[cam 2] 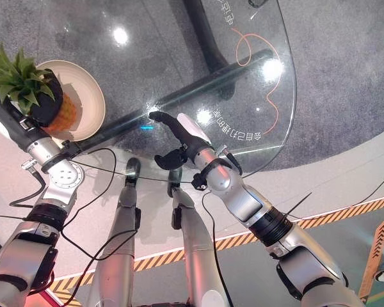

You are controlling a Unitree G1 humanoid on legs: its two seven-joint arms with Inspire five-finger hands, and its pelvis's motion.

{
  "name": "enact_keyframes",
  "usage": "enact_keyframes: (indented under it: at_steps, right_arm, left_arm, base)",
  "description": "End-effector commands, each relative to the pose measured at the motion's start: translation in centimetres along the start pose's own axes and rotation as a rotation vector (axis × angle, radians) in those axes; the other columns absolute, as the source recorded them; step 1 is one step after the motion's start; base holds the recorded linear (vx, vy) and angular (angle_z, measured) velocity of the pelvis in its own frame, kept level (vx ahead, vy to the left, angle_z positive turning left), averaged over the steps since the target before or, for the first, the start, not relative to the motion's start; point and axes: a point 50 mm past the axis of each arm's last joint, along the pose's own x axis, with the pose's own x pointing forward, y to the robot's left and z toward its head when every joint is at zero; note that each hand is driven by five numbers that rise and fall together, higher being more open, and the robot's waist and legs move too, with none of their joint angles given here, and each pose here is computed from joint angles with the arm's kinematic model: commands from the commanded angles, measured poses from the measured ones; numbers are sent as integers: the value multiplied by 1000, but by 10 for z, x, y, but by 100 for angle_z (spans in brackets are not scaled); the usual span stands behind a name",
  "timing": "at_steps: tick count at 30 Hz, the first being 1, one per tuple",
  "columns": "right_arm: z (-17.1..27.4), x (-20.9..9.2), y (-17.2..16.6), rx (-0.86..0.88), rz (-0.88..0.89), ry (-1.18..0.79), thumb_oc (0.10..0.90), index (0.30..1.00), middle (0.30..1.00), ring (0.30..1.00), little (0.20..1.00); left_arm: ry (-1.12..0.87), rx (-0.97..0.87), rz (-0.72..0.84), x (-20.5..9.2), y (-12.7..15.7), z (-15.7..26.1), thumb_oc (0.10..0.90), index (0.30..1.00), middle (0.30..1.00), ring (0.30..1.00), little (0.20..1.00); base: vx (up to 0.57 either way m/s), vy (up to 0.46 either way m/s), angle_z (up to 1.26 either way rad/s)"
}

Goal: Pick up the fruit to the plate

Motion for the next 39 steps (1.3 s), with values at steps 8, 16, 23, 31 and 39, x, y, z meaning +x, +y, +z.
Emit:
enact_keyframes:
  at_steps: [8, 16, 23, 31, 39]
  right_arm:
    - [23, -9, -1, 73, -47, -157, 800, 900, 900, 900, 900]
    - [17, -18, -7, 63, -59, -143, 800, 900, 900, 900, 900]
    - [11, -24, -8, 56, -55, -126, 800, 900, 900, 900, 900]
    - [5, -31, -10, 51, -53, -111, 800, 900, 900, 900, 900]
    - [-1, -38, -16, 37, -55, -98, 800, 900, 900, 900, 900]
  left_arm:
    - [99, -126, -45, -3, 22, -7, 800, 900, 900, 900, 900]
    - [267, -150, -70, -37, 42, -29, 800, 900, 900, 900, 900]
    - [375, -176, -79, -64, 53, -40, 800, 900, 900, 900, 900]
    - [517, -202, -245, -94, 56, -52, 800, 900, 900, 900, 900]
    - [635, -222, -294, -115, 65, -62, 800, 900, 900, 900, 900]
  base:
    - [5, -39, -1]
    - [-1, -4, -4]
    - [8, 7, -3]
    - [10, 11, 0]
    - [15, 29, 0]
